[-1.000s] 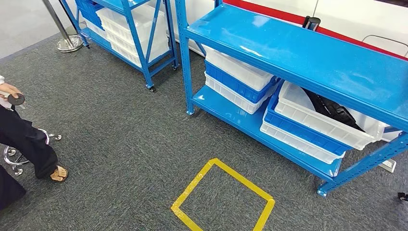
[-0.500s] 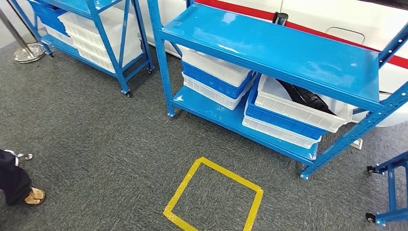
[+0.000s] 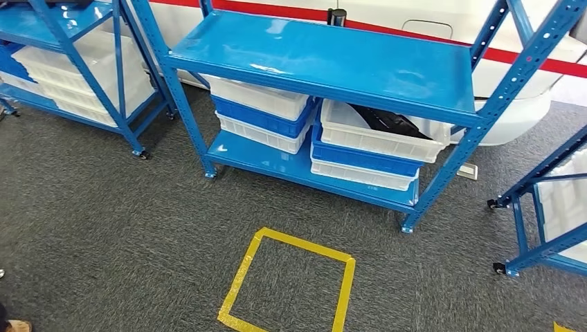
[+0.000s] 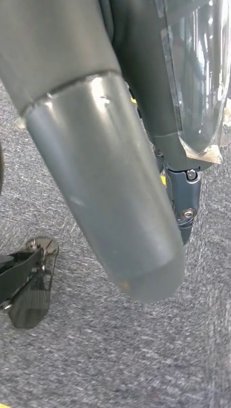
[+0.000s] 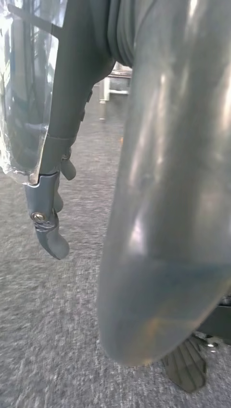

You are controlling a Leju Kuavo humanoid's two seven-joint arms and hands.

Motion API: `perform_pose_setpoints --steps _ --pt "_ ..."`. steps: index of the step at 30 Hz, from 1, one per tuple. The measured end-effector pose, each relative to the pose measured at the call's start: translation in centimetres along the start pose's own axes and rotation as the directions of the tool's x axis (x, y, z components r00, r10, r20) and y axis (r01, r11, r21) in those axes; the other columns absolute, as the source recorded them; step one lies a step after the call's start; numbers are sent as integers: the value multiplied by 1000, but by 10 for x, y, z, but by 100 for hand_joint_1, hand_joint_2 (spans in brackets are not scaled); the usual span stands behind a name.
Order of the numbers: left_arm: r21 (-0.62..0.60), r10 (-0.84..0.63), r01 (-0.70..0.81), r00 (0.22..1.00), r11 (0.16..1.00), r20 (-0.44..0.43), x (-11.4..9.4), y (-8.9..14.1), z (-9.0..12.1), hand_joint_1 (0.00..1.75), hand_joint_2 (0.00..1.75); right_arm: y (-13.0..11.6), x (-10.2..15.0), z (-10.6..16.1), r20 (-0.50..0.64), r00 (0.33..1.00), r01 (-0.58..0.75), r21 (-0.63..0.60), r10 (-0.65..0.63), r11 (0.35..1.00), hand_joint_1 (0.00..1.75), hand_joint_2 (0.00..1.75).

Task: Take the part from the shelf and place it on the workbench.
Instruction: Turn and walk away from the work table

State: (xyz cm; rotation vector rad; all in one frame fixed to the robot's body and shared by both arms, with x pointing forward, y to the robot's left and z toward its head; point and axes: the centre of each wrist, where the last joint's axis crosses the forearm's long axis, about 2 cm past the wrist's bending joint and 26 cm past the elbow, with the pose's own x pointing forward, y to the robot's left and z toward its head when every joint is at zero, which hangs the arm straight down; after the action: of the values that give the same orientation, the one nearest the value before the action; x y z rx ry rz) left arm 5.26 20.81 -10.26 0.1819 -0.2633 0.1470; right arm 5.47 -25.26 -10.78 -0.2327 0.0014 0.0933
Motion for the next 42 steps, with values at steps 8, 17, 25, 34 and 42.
perform_pose_setpoints --steps 8,17,25,34,42 --pt "4 -2 2 1000 1000 0 0 2 -1 0 0 2 0 0 1 1000 6 5 -6 1000 0 0" --pt "2 -3 3 1000 1000 1 1 1 0 0 0 3 -2 0 -1 1000 9 6 -9 1000 0 0" --pt "-2 -2 2 1000 1000 5 2 -1 0 0 0 1 -1 0 4 1000 10 4 -10 1000 0 0" --pt "3 0 0 1000 1000 1 1 1 0 0 0 2 -2 0 6 1000 2 -11 -2 1000 0 0" --pt "4 -12 12 1000 1000 2 2 1 -1 0 0 -1 -2 0 1 998 -55 -40 55 998 0 0"
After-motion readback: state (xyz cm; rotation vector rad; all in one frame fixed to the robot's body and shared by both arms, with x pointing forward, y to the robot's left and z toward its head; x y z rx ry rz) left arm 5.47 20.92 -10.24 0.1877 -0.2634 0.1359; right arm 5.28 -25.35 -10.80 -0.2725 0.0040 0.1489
